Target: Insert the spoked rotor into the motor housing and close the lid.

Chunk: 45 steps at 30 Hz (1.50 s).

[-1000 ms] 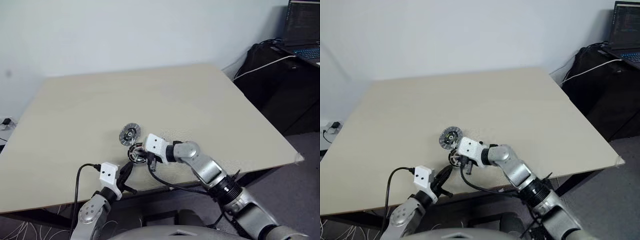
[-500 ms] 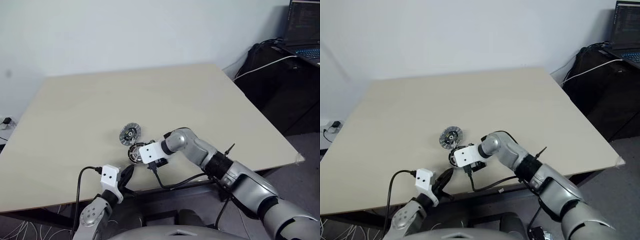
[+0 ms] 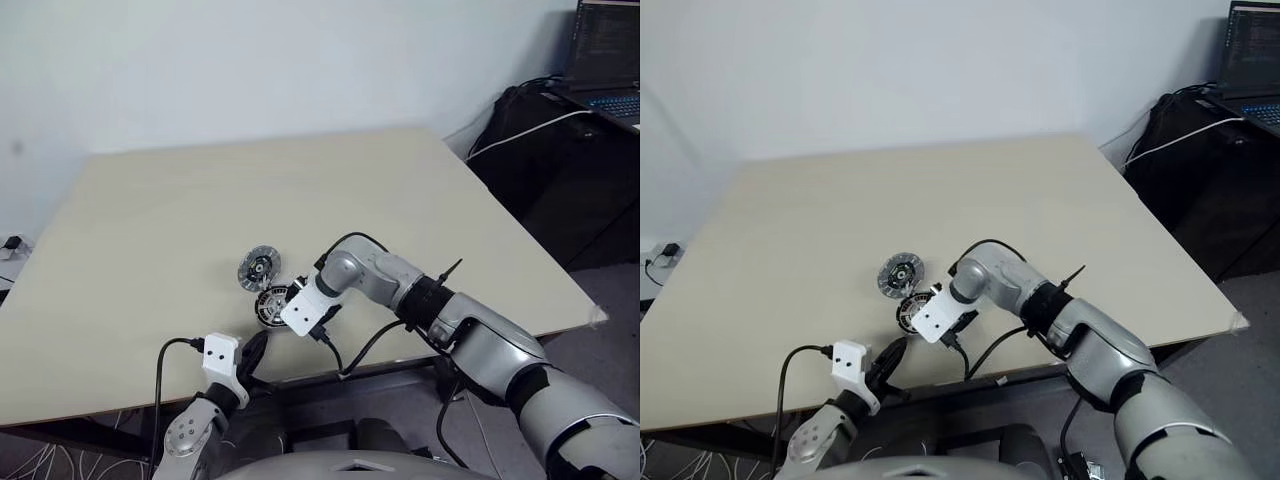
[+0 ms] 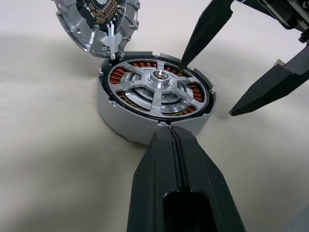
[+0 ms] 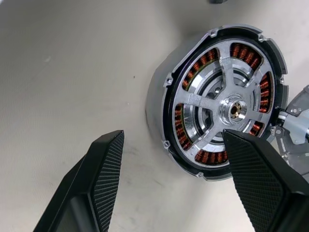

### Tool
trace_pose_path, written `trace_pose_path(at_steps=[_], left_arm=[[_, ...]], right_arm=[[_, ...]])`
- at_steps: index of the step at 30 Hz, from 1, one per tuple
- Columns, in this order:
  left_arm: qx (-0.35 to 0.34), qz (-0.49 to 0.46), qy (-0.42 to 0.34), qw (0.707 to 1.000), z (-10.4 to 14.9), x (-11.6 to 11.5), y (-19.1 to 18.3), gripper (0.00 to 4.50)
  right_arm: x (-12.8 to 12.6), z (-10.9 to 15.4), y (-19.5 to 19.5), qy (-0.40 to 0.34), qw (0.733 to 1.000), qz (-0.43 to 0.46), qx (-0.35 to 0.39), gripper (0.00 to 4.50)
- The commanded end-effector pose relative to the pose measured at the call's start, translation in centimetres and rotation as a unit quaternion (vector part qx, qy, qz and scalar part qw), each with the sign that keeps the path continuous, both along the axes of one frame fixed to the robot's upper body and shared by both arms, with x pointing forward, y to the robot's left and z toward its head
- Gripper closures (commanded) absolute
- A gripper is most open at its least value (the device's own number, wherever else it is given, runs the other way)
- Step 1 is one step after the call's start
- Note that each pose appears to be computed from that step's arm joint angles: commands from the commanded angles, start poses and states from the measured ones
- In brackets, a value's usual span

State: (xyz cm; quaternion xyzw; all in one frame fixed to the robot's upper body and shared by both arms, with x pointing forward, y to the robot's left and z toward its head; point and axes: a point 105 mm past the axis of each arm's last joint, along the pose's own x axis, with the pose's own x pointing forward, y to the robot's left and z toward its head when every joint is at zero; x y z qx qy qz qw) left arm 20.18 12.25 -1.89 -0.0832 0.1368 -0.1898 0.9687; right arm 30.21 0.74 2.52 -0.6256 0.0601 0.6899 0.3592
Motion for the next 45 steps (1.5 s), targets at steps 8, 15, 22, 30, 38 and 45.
trace_pose_path(at_steps=[8, 15, 22, 30, 38, 45], left_arm=[[-0.007, 0.01, -0.025, 1.0, 0.6, 0.6, 0.2, 4.5], [-0.011, 0.016, -0.026, 0.999, 0.5, 0.6, 0.2, 4.5], [-0.016, 0.018, -0.029, 0.999, 0.7, 0.6, -0.1, 4.5], [-0.019, 0.016, -0.03, 0.999, 1.0, 0.7, -0.5, 4.5], [-0.021, 0.014, -0.034, 0.999, 1.2, 1.0, -0.5, 4.5], [-0.021, 0.013, -0.032, 0.999, 1.1, 1.0, -0.5, 4.5]], right_arm=[[0.4, 0.4, 0.2, -0.032, 0.999, 0.038, -0.02, 1.0], [0.0, 0.3, 0.0, -0.026, 0.996, 0.068, -0.05, 1.0], [0.1, 0.5, 0.7, -0.033, 0.996, 0.069, -0.04, 1.0], [0.4, 0.7, 1.1, -0.042, 0.997, 0.065, -0.026, 2.61], [0.5, 0.7, 1.4, -0.045, 0.997, 0.066, -0.018, 4.44], [0.5, 0.7, 1.8, -0.031, 0.998, 0.046, 0.012, 4.44]])
